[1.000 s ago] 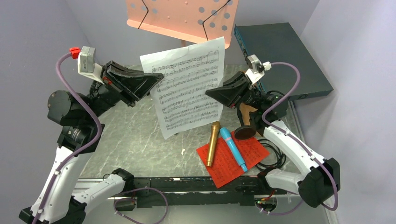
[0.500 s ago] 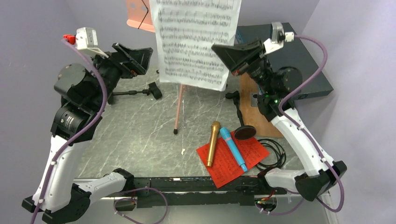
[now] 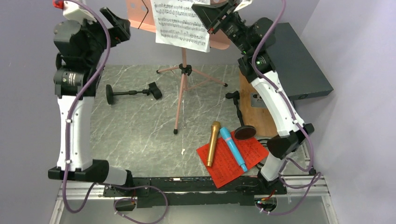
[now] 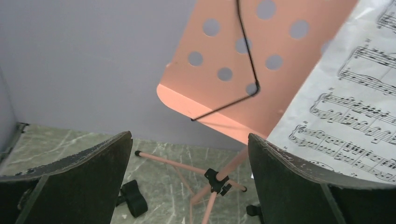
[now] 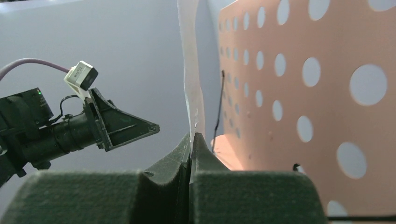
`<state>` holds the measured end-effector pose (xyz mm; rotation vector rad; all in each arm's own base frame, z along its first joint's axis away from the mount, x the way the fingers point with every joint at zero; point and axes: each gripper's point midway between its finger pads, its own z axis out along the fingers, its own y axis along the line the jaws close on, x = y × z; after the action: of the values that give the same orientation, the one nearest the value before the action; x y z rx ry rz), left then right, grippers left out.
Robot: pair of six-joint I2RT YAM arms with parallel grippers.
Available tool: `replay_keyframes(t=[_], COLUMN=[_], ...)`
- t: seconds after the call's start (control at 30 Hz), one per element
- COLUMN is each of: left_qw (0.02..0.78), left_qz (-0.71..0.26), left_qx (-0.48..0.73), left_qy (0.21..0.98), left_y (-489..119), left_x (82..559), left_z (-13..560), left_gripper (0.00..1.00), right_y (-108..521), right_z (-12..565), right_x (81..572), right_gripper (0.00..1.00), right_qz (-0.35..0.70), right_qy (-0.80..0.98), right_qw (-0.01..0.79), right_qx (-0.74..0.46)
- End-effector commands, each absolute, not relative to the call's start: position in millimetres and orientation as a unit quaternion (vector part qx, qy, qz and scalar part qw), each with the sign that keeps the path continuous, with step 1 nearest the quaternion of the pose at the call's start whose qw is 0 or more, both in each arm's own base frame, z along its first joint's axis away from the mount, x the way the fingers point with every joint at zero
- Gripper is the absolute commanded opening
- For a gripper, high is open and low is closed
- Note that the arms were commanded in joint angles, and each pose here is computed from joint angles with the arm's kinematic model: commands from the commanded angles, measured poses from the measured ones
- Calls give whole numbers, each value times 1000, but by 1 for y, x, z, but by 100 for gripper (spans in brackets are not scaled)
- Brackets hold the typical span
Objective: Set up the instrument practice props
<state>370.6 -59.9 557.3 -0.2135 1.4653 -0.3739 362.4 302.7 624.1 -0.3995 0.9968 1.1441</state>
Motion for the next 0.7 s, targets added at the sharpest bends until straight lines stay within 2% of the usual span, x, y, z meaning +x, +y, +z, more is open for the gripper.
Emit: replay_keyframes(t=[0.0, 0.23, 0.37, 0.47, 0.67], left_qw=[698, 690, 686, 679, 689], left_qz=[-274, -430, -485, -511, -507], left_qx=[-86, -76, -16, 17, 30], left_qy=[656, 578, 542, 528, 518], left_y=[-61, -44, -59, -66, -73], left_x=[387, 409, 408, 408, 412], left_z=[569, 592, 609, 610, 604], left_gripper=[99, 99, 92, 87, 84], right_y=[292, 291, 292, 296, 309], right_z=[654, 664, 663, 662, 661], right_x=[368, 388, 395, 398, 404], right_gripper=[0, 0, 0, 0, 0], right_qz=[466, 440, 425, 411, 395], right_qy=[434, 426, 421, 418, 402], right_qw=[750, 773, 786, 795, 811], right_qx=[-177, -162, -157, -156, -158])
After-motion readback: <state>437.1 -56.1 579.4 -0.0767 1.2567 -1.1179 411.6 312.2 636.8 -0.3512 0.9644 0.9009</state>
